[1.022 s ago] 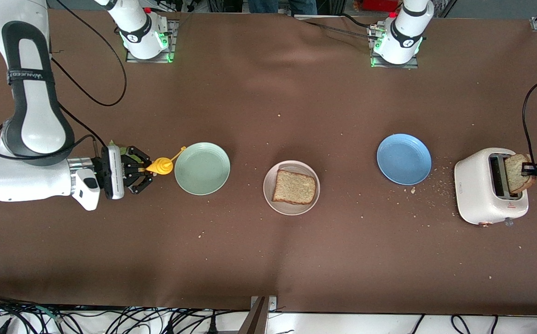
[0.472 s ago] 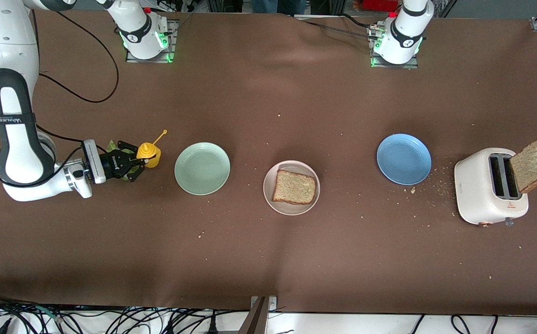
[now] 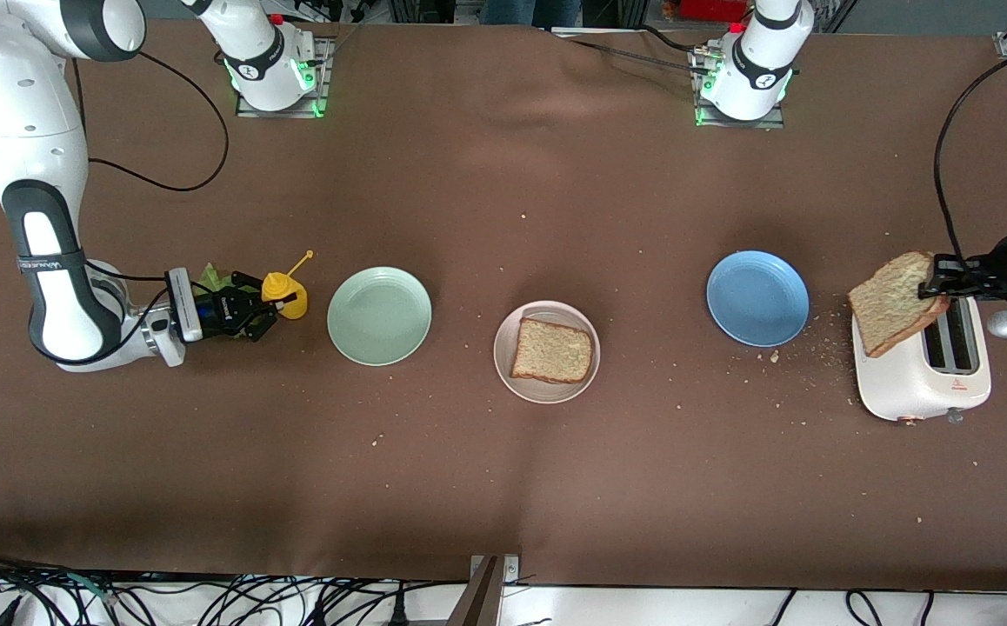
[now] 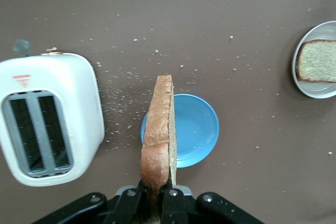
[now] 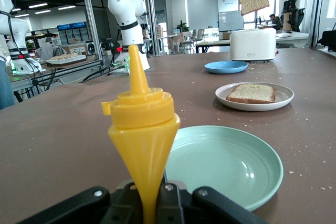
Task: Make sandwich in beige plate with both arms
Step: 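Lift the toast with the left gripper while the right gripper grasps the lettuce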
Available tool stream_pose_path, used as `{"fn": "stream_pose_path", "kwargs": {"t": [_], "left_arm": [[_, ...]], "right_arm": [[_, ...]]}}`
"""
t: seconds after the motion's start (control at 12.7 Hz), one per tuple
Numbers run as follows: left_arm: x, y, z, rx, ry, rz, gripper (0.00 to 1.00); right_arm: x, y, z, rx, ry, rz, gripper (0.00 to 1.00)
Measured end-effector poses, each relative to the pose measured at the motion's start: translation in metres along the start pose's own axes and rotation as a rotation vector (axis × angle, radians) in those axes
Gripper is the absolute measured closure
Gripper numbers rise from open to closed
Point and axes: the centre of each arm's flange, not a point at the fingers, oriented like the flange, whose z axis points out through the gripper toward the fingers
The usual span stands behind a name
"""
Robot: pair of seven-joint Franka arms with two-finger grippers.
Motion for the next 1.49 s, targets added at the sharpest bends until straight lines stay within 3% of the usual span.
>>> {"fn": "stream_pose_path", "kwargs": {"t": [0.16,0.24,0.47,0.71,0.79,0.86,1.26,1.49], "left_arm": [[0.011,0.027,0.023,-0.066,-0.028,0.001,0.91],[0.018,0.041,0.036,-0.081,-0.050,0.005,0.91],[0.034,0.067,0.071,-0.095,-0.103,0.022,0.91],[0.036,0.065,0.075,-0.096,-0.108,0.017,0.91],[0.036,0.064,0.075,-0.096,-0.108,0.017,0.91],[0.036,0.064,0.075,-0.096,-0.109,0.016,0.91],[0.038,0.063,0.082,-0.098,-0.119,0.015,0.91],[0.039,0.063,0.083,-0.098,-0.121,0.015,0.91]], "right_arm": [[-0.012,-0.002,0.005,-0.014,0.042,0.000,0.95],[-0.016,-0.003,0.005,-0.021,0.053,0.004,0.88],[-0.014,-0.001,-0.005,-0.034,0.046,0.014,0.52],[-0.003,-0.006,-0.046,-0.055,-0.037,0.098,0.17],[0.007,-0.008,-0.061,-0.062,-0.076,0.137,0.06],[0.020,-0.010,-0.078,-0.071,-0.124,0.183,0.01],[0.093,-0.015,-0.144,-0.198,-0.521,0.500,0.01],[0.086,-0.024,-0.162,-0.321,-0.722,0.731,0.01]]}}
